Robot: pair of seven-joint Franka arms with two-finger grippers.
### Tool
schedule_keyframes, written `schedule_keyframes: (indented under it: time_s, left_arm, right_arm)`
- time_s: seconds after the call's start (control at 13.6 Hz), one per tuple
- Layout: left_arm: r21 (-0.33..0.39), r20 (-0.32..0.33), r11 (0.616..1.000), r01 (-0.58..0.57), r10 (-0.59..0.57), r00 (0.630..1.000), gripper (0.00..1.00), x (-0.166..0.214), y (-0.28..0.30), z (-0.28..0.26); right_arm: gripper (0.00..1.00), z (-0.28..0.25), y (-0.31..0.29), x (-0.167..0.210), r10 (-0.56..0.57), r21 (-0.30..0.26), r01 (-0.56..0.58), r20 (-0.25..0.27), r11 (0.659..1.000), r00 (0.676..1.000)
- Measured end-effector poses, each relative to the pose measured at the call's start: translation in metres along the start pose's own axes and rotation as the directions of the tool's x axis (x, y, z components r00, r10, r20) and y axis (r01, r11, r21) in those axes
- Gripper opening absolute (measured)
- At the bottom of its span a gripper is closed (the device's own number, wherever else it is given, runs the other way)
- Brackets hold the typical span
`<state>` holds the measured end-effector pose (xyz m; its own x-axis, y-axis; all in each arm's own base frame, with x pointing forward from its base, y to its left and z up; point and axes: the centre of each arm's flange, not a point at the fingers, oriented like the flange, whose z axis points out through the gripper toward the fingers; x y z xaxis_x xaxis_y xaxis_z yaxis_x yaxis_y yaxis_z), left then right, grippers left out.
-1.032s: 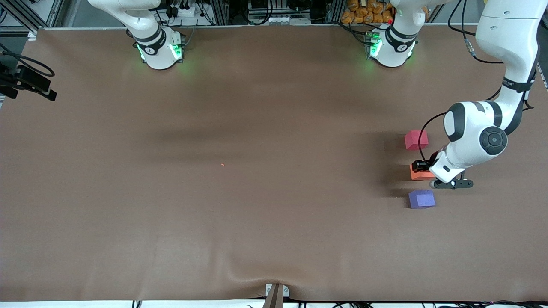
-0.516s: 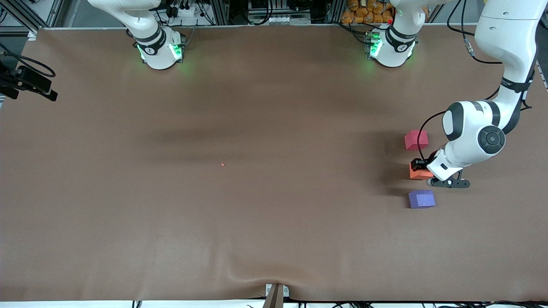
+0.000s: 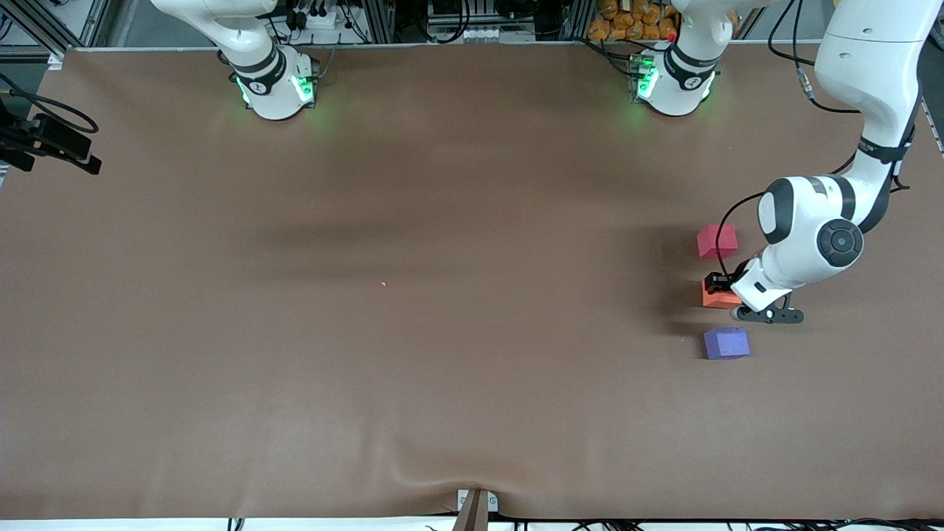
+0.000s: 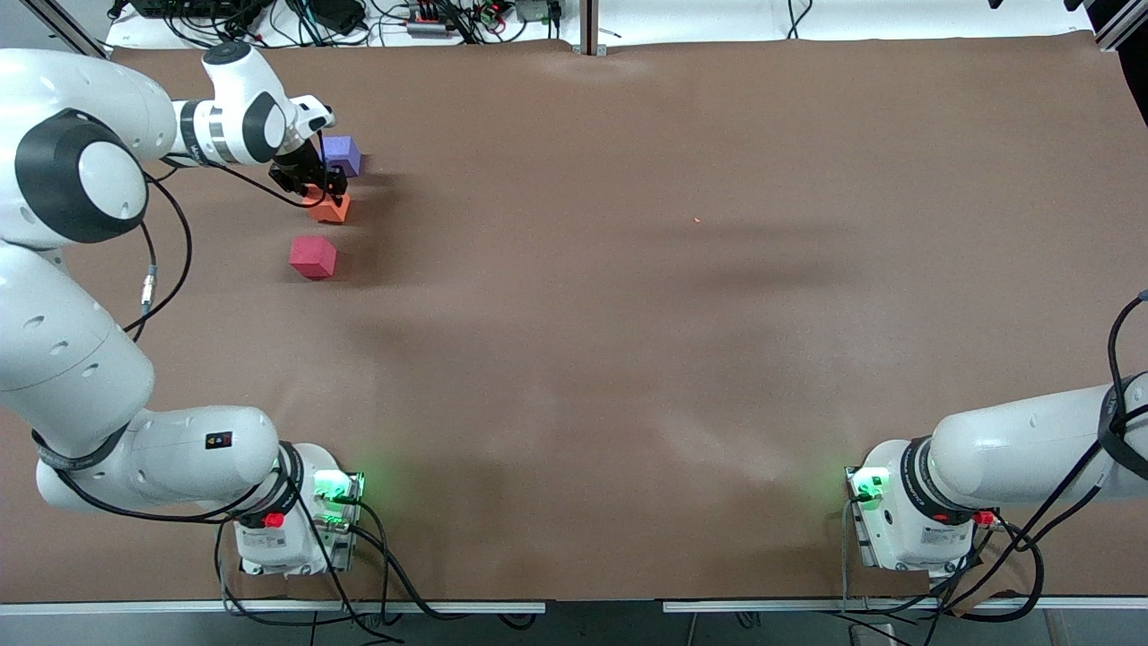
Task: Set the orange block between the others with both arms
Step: 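Lower the orange cube onto the table and open the left gripper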
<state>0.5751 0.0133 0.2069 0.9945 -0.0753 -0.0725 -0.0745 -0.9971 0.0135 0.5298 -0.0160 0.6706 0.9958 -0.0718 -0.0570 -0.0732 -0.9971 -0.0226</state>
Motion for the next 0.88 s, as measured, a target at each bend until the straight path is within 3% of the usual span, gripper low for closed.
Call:
schedule_keyframes:
  time_s: [0.37,0.66,0.88]
  left_arm:
    - [-0.002,0.007,1.000,0.000,0.000,1.000,0.63,0.000,0.000,0.006]
    - [-0.002,0.001,1.000,0.001,-0.001,1.000,1.00,0.001,0.000,0.006]
    - [0.003,-0.033,1.000,0.002,-0.002,0.999,1.00,0.009,-0.002,-0.011]
  right_arm:
    - [1.00,0.000,0.000,0.000,-0.001,0.000,0.001,0.001,1.000,1.000]
    - [1.00,0.001,-0.001,0.001,-0.001,0.000,0.001,0.002,1.000,1.000]
    - [1.00,0.001,-0.001,0.001,-0.001,0.000,0.001,0.002,1.000,1.000]
